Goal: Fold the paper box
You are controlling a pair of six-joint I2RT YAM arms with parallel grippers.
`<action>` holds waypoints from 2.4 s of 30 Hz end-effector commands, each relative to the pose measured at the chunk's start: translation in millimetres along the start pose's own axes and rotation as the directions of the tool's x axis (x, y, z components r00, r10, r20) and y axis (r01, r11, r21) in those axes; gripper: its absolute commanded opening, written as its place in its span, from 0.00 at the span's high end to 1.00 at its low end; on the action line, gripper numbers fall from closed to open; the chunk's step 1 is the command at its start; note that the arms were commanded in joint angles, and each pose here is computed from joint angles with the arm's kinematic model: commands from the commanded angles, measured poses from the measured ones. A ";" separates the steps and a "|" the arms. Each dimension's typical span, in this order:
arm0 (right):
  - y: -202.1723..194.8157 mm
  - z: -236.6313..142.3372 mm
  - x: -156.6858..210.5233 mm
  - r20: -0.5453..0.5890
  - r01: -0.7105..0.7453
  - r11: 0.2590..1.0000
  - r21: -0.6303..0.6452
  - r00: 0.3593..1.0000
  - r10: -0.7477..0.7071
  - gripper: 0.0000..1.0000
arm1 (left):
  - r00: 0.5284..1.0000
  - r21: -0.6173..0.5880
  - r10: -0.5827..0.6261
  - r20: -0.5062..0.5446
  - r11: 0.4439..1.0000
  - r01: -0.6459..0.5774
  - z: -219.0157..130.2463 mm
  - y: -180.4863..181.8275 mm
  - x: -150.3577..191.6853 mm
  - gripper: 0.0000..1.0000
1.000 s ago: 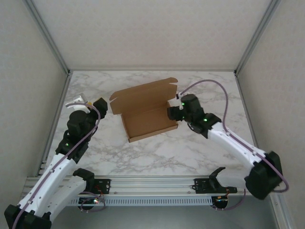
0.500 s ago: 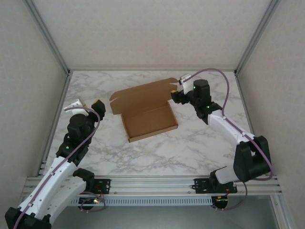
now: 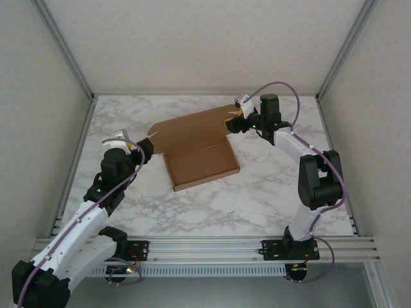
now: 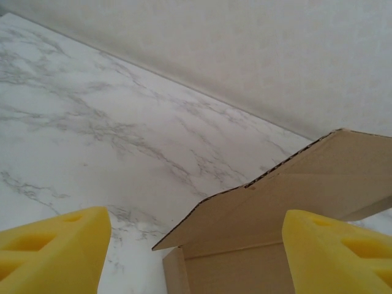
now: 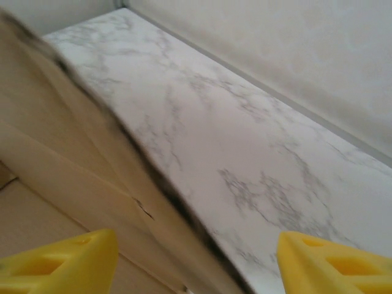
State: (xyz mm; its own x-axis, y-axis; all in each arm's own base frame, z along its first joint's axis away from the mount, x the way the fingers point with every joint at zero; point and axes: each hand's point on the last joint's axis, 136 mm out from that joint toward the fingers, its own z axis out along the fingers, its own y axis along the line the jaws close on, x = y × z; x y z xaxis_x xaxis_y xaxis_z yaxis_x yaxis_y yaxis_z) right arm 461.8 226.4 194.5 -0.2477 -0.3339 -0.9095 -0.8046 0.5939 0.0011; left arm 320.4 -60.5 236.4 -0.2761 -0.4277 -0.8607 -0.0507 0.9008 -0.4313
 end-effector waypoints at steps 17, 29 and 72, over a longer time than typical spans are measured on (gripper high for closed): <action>10.1 -9.1 0.3 0.017 -0.075 0.992 0.103 0.997 0.074 0.86 | 0.986 0.261 0.042 -0.160 0.965 0.002 52.0 -51.0 19.9 0.38; 27.4 -19.8 6.9 -0.003 -0.014 0.998 0.062 1.000 0.014 0.84 | 0.995 0.164 0.080 -0.060 0.984 -0.069 66.5 -17.0 -4.9 0.40; 67.9 -11.9 -2.1 -0.015 0.026 0.988 -0.150 0.999 -0.028 0.86 | 0.814 0.511 0.568 0.120 0.668 -0.541 193.9 -16.5 4.1 0.22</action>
State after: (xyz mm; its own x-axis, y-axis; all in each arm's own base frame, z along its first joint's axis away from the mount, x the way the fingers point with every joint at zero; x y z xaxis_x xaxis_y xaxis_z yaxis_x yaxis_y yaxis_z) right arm 403.1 250.3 188.8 -0.2658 -0.3655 -0.8920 -0.8616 0.5051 0.0498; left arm 504.6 -77.6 169.6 -0.2132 0.1534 -0.9649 0.5323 0.8464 0.0170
